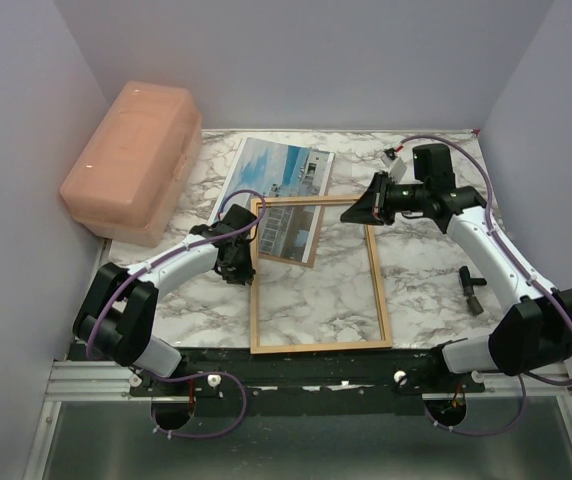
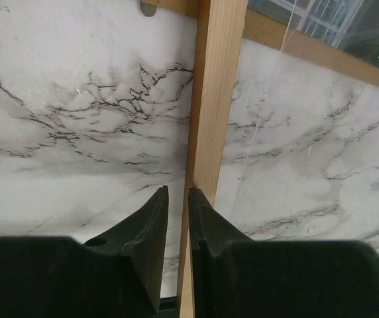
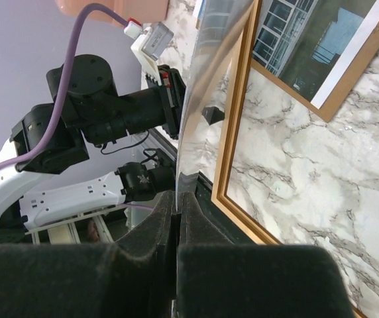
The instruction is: Put the photo into the frame
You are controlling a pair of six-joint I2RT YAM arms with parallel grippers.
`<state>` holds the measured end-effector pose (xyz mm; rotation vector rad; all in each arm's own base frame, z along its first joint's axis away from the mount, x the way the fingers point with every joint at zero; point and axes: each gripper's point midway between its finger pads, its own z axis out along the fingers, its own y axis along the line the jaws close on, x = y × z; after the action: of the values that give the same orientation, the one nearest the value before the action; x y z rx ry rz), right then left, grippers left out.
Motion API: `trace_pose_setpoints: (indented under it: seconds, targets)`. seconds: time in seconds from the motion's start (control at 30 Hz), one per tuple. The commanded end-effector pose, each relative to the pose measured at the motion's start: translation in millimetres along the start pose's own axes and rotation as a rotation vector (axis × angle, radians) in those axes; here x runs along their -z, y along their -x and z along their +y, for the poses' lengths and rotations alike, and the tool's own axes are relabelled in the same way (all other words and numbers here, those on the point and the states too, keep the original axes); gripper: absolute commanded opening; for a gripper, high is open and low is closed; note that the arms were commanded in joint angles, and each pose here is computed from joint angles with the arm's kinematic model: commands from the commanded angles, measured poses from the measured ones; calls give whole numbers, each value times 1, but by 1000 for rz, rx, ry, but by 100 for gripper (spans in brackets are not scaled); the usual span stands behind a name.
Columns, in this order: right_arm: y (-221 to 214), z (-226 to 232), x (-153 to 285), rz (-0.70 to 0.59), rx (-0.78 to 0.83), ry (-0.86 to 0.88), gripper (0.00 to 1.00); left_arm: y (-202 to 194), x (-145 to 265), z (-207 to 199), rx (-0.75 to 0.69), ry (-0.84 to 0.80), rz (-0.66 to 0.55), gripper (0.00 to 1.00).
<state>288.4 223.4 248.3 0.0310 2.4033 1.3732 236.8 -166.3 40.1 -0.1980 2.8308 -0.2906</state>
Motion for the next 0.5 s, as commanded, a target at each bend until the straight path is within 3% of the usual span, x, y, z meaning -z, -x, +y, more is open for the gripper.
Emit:
trace_pose_setpoints:
  seconds: [0.0,0.47]
  targets:
    - [9,3,5,-6,48,15,0,-2,-9,8,-16,56,4,20]
    - [3,-9,-1,29,64,28,0,-2,-9,8,-22,56,5,20]
